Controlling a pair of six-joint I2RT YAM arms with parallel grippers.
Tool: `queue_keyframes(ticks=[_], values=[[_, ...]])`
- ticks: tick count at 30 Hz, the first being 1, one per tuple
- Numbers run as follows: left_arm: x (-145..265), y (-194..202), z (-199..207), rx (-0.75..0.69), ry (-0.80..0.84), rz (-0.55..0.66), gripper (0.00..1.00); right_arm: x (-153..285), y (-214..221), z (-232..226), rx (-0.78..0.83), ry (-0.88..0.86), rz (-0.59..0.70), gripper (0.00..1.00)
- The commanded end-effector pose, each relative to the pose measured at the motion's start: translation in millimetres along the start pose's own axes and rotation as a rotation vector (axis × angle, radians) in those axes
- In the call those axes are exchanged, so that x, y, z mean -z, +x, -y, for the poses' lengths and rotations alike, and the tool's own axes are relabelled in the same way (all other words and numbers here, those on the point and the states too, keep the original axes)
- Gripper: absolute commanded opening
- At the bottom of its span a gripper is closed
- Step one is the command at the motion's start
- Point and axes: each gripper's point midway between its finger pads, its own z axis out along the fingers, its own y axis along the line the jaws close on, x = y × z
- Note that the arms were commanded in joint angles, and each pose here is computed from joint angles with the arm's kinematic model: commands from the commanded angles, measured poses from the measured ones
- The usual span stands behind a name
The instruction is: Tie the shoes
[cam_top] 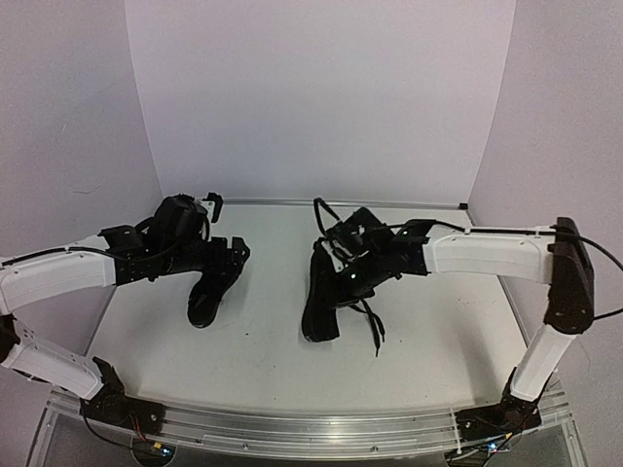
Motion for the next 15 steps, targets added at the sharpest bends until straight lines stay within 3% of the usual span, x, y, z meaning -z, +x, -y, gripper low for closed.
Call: queue_keyframes(ticks=[1,7,11,15], values=[[-6,2,7,-0.014,0.033,-0.013,1.0,-26,-2,-5,0.061,-0.013,-0.041,0.0],[-18,17,10,-0.034,0.042,-0.075,1.0,-49,3,-18,0.02,-0.096,-0.081,0.01],[-24,21,16,-0.051,0.072,-0.095,1.0,-37,-6,-37,0.01,-0.19,-0.041,0.22],[-28,19,25,-0.078,0.109,-0.1,1.0,-6,-19,-39,0.012,-0.205,0.031,0.56]])
